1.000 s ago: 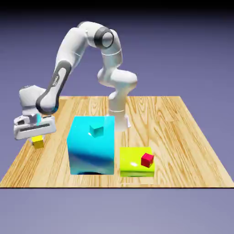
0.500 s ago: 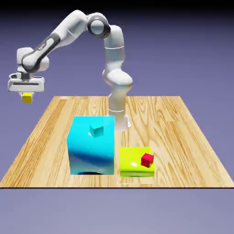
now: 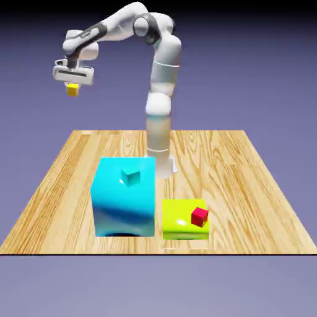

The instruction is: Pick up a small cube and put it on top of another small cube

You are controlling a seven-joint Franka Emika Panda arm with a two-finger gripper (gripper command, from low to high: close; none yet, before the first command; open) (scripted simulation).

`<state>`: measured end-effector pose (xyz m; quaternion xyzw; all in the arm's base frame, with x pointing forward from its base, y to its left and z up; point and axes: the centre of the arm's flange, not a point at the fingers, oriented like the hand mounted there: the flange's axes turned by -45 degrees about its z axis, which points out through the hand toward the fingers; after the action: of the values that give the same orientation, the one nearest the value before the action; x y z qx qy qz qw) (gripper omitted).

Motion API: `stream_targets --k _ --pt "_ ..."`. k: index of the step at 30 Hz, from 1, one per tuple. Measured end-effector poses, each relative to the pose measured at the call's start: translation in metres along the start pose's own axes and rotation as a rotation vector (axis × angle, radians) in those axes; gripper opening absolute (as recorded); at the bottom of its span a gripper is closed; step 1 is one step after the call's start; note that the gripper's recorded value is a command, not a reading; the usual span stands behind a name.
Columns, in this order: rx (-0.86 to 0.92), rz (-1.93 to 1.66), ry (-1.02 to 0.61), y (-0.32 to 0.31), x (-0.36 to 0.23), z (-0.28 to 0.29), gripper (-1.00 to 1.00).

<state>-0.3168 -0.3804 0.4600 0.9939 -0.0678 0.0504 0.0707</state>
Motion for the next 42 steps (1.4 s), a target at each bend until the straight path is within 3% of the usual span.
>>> stream_targets --k 10,20,30,42 --pt "-0.011 0.232 -0.088 -0.174 -0.128 -0.092 -1.0" --pt "0.006 0.496 -0.162 -0.392 -0.154 -0.164 -1.0" --pt "0.034 0.789 -0.206 -0.601 -0.071 -0.206 -1.0" --pt "0.054 1.171 -0.211 -0.765 0.143 -0.21 -1.0"
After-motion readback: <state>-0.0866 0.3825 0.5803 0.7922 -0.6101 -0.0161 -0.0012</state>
